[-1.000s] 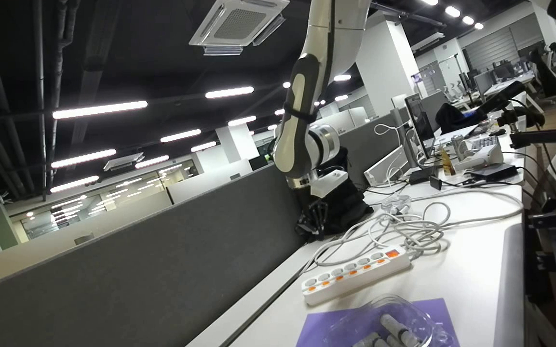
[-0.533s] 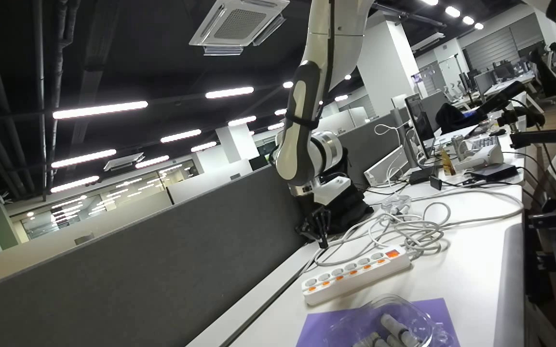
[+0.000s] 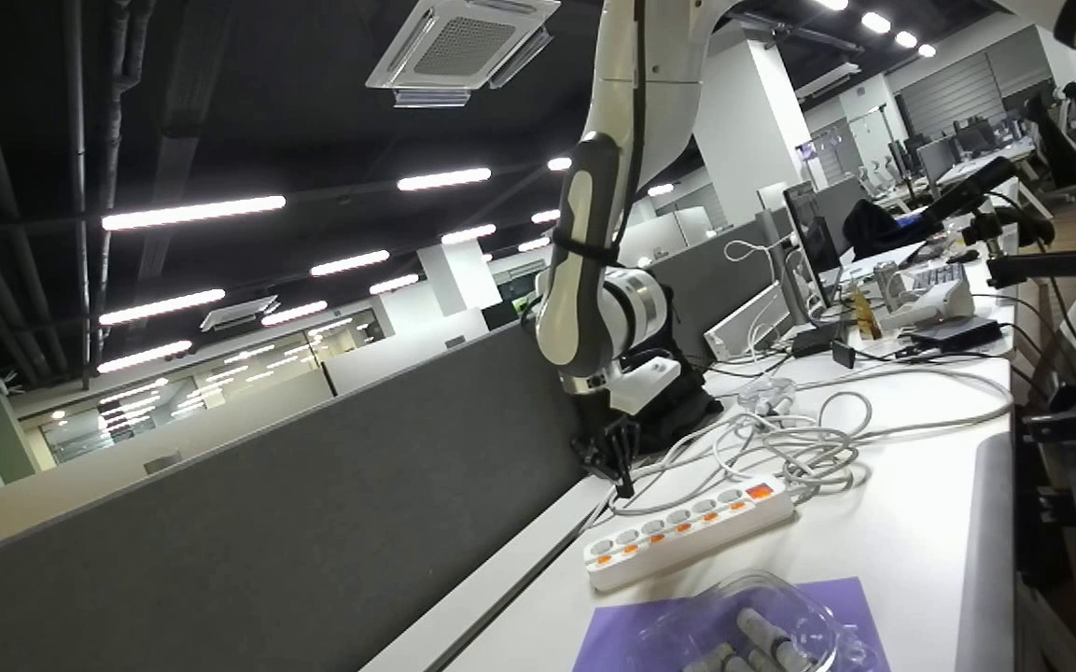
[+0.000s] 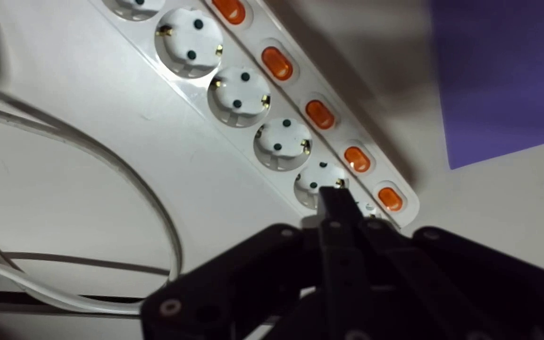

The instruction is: Turn on the third switch on the extension cord

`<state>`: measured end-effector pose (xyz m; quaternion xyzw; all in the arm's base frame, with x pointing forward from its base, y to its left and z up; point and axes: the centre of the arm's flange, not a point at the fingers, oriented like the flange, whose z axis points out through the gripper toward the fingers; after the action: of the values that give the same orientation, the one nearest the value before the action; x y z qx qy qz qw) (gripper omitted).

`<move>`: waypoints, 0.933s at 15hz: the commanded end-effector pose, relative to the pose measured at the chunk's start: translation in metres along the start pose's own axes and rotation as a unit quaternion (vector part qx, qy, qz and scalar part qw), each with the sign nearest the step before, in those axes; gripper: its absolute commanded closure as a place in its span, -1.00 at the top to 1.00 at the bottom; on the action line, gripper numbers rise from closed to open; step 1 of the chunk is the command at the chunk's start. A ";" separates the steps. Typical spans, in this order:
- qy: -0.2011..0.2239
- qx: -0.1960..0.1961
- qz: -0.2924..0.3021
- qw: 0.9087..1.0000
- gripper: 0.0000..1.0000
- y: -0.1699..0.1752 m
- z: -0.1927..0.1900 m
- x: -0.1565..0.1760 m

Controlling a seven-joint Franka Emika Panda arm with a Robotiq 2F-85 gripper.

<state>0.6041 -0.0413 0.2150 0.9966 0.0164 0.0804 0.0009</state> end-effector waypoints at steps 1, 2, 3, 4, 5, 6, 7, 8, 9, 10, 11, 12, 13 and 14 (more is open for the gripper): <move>0.011 0.012 0.000 1.000 -1.00 -0.005 0.014 -0.006; 0.013 0.014 0.000 1.000 -1.00 -0.007 0.017 -0.006; 0.012 0.016 -0.001 1.000 -1.00 -0.009 0.021 -0.007; 0.011 0.017 -0.002 1.000 -1.00 -0.010 0.025 -0.007; 0.009 0.018 -0.001 1.000 -1.00 -0.010 0.029 -0.008; 0.006 0.019 0.000 1.000 -1.00 -0.010 0.032 -0.010; 0.004 0.020 0.003 1.000 -1.00 -0.009 0.035 -0.011; 0.000 0.021 0.006 1.000 -1.00 -0.008 0.038 -0.013; -0.002 0.022 0.008 1.000 -1.00 -0.007 0.040 -0.014; -0.004 0.022 0.012 1.000 -1.00 -0.004 0.042 -0.016; -0.006 0.022 0.016 1.000 -1.00 -0.002 0.044 -0.017; -0.007 0.022 0.018 1.000 -1.00 -0.001 0.044 -0.018; -0.008 0.021 0.022 1.000 -1.00 0.001 0.045 -0.020; -0.009 0.021 0.024 0.999 -1.00 0.003 0.046 -0.020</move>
<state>0.5944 -0.0390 0.1667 0.9974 0.0059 0.0690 -0.0173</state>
